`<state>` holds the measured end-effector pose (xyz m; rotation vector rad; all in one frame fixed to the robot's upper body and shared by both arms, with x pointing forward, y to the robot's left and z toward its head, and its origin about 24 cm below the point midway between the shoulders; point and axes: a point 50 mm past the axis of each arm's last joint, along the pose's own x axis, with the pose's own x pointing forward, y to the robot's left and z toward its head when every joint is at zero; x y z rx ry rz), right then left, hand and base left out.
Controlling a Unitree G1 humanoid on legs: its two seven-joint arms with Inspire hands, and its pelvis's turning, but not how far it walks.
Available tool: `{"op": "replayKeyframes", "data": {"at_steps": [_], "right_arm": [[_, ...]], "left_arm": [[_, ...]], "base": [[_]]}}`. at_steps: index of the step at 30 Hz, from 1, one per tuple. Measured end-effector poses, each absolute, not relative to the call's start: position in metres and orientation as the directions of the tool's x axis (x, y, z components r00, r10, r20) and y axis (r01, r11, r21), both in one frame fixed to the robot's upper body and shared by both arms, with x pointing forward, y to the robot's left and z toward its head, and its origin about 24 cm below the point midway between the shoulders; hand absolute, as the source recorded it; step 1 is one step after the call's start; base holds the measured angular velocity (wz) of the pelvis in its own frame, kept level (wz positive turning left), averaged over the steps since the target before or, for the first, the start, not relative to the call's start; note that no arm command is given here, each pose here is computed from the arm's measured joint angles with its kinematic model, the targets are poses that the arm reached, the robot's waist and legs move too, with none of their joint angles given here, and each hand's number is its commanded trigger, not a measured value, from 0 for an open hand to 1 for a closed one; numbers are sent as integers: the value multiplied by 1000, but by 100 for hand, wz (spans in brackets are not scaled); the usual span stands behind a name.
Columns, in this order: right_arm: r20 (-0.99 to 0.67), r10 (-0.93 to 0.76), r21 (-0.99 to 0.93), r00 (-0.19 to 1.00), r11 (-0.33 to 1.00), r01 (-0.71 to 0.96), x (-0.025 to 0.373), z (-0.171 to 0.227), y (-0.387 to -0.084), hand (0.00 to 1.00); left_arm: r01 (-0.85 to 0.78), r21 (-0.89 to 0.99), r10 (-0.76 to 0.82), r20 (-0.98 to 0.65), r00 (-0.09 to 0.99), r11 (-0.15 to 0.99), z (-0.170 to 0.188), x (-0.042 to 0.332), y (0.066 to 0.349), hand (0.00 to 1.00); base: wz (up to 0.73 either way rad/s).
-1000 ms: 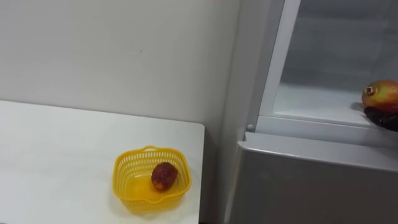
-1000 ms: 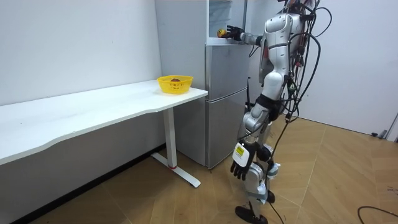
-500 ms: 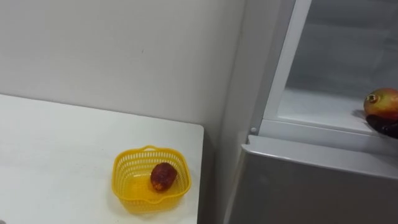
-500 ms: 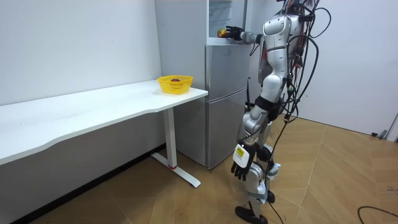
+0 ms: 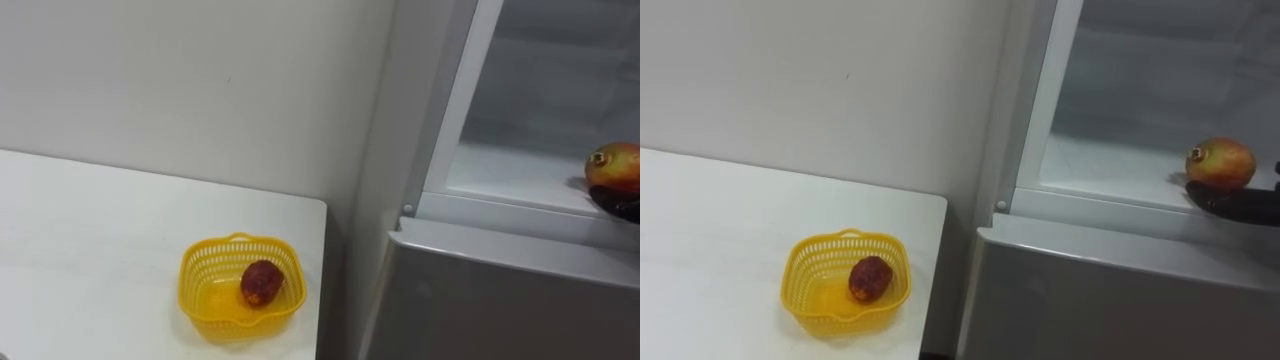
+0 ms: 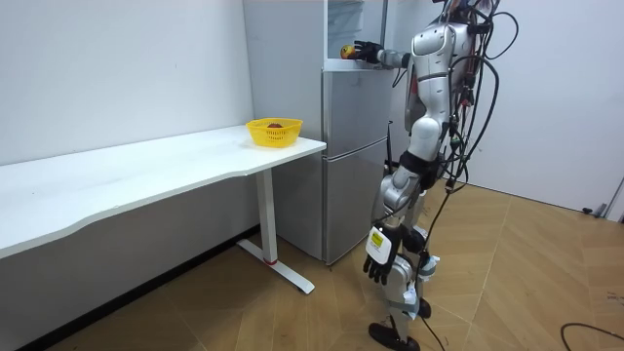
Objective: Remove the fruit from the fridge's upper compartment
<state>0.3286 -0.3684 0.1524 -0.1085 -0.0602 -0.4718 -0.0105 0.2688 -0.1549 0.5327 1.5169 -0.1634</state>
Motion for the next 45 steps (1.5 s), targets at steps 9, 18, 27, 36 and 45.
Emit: {"op": "replayKeyframes", "data": {"at_steps": [9, 18, 27, 36, 45], "right_arm": [[82, -448, -69, 890, 888, 454, 328, 153, -369, 0], [79, -440, -60, 894, 894, 445, 329, 153, -369, 0], [77, -401, -71, 913, 911, 406, 328, 155, -369, 0], [78, -354, -79, 932, 930, 360, 330, 157, -367, 0], [88, -306, -102, 948, 944, 314, 337, 163, -358, 0]], "left_arm": [[424, 230, 225, -972, 63, 876, -155, -11, 269, 0], [424, 231, 226, -972, 62, 876, -155, -11, 270, 0], [423, 231, 226, -972, 63, 876, -154, -11, 270, 0], [423, 221, 217, -974, 57, 879, -155, -12, 270, 0], [423, 192, 198, -980, 29, 886, -156, -17, 269, 0]], "base": [[0], [0], [0], [-2], [-2]]}}
